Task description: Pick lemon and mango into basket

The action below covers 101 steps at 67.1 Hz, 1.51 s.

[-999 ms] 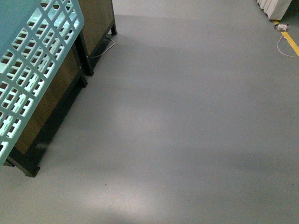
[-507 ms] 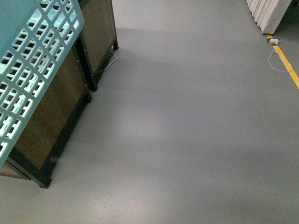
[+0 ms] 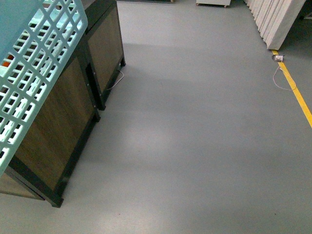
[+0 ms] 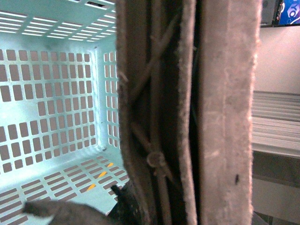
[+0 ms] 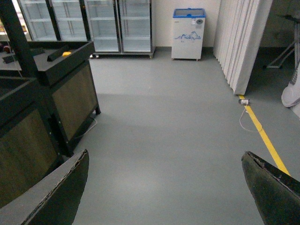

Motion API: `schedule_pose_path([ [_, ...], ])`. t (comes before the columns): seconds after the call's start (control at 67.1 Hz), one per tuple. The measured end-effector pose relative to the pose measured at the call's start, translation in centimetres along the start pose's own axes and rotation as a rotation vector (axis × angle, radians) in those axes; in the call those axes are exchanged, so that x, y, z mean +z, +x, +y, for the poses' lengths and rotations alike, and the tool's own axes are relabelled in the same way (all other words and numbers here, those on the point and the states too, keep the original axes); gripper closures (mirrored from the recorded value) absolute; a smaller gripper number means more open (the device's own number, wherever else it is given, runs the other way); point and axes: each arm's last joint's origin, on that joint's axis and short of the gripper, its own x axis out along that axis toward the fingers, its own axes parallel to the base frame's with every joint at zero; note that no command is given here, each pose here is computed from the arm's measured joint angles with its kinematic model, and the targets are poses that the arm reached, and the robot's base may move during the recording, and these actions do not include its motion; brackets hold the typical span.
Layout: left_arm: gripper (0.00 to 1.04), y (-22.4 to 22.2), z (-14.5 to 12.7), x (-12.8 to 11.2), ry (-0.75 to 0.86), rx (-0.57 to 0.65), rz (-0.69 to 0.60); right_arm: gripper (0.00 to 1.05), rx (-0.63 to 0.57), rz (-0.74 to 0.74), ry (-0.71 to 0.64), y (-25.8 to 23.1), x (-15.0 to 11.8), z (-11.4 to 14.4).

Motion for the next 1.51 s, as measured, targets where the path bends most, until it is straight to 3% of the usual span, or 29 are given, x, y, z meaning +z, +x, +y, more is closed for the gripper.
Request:
schedule_pose_path([
  [1.506,0.91,0.03,-0.05,-0.05,-0.004,-0.004,0.002,0.09,0.001,0.0,0.0,0.0,0.0,0.0],
])
